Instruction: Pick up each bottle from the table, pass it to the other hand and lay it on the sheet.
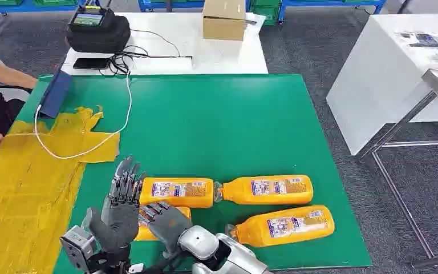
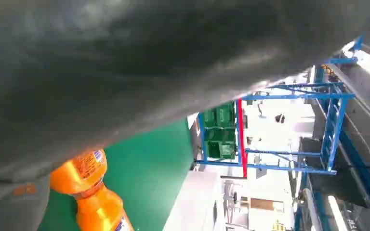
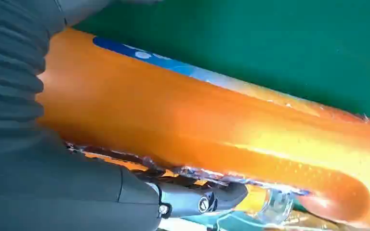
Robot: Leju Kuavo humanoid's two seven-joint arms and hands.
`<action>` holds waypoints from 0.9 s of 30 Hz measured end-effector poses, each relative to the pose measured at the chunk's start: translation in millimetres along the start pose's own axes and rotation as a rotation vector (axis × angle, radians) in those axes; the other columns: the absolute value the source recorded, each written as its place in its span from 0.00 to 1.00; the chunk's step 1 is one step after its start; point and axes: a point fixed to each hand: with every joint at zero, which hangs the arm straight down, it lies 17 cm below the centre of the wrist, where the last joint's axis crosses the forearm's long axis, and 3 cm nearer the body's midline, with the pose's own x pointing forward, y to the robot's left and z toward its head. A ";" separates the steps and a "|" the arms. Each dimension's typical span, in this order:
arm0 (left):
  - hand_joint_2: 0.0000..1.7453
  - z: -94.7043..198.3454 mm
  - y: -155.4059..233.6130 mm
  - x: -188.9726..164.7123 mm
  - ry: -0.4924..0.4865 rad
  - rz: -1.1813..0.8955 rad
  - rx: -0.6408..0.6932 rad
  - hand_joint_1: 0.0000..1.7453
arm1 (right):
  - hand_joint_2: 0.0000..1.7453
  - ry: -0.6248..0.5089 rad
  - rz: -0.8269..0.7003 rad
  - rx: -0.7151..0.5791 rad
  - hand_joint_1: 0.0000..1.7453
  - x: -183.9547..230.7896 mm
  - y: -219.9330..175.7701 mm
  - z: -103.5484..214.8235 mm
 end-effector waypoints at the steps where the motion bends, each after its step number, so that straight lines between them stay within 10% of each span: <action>1: 0.00 -1.0 -0.1 -0.4 0.002 0.003 0.000 0.00 | 1.00 0.007 0.002 0.023 0.09 -2.1 4.6 -0.1; 2: 0.00 -2.1 0.1 -1.0 0.005 0.008 0.002 0.00 | 1.00 0.015 0.004 0.051 1.00 -6.2 10.5 0.0; 14: 0.00 -11.2 -4.5 -7.4 0.017 0.040 0.003 0.00 | 1.00 0.016 -0.067 0.133 1.00 -15.7 19.1 -1.8; 21: 0.00 -16.5 42.3 0.6 0.010 0.006 0.221 0.00 | 1.00 0.056 -0.181 0.135 1.00 -16.9 20.4 -2.4; 22: 1.00 -15.7 52.9 2.8 0.008 -0.002 0.269 0.00 | 1.00 0.064 -0.206 0.131 1.00 -17.4 21.5 -2.4; 27: 1.00 0.2 104.1 8.2 0.016 0.014 0.513 0.00 | 1.00 0.039 -0.523 -0.018 1.00 -6.2 1.5 -4.8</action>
